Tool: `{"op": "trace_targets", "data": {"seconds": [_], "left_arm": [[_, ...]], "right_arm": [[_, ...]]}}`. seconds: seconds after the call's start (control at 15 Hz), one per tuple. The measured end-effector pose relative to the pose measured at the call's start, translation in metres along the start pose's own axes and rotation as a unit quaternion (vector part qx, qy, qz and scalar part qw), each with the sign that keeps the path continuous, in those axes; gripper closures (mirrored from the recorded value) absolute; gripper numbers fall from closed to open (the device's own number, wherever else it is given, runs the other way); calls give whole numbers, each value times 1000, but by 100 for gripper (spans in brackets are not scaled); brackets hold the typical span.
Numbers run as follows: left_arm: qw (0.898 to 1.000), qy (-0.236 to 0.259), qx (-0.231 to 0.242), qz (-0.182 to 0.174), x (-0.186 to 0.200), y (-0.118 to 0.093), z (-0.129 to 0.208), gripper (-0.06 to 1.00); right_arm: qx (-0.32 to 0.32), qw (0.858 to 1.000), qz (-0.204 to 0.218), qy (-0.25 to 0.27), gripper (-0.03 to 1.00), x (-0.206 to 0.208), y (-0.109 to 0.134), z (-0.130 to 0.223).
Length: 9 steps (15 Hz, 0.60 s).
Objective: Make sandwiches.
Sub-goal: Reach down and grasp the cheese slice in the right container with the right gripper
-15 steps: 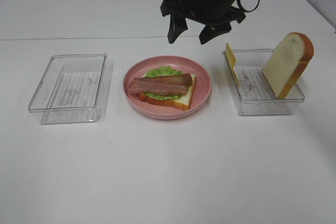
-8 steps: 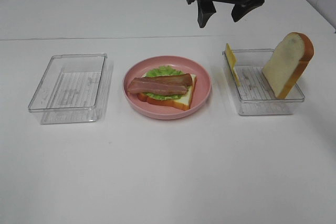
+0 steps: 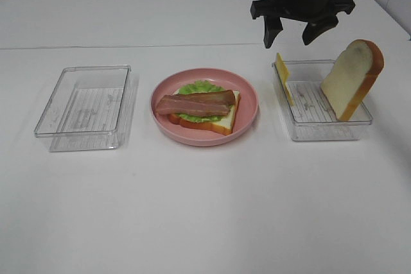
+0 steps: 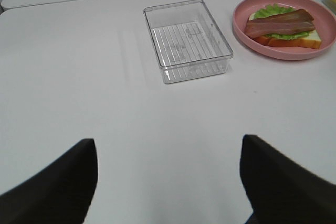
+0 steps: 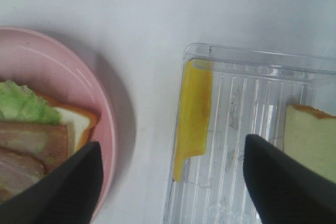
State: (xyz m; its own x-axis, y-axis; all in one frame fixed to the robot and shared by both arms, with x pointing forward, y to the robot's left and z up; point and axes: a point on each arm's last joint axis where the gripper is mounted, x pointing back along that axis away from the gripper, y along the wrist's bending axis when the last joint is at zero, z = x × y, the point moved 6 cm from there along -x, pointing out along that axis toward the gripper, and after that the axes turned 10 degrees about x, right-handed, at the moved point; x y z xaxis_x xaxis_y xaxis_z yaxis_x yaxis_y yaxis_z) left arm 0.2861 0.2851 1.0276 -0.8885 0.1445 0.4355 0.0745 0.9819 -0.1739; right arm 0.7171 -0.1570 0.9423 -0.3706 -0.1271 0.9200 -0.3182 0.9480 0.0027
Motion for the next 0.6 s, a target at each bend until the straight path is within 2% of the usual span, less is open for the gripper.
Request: {"op": "trace_targets", "data": {"seconds": [0.33, 0.6], "left_arm": [[1000, 0, 0, 0, 0, 0, 0, 23], [1000, 0, 0, 0, 0, 0, 0, 23]], "right_arm": [[12, 1000, 0, 25, 29, -35, -1, 9], [11, 999, -1, 32, 37, -52, -2, 13]]}}
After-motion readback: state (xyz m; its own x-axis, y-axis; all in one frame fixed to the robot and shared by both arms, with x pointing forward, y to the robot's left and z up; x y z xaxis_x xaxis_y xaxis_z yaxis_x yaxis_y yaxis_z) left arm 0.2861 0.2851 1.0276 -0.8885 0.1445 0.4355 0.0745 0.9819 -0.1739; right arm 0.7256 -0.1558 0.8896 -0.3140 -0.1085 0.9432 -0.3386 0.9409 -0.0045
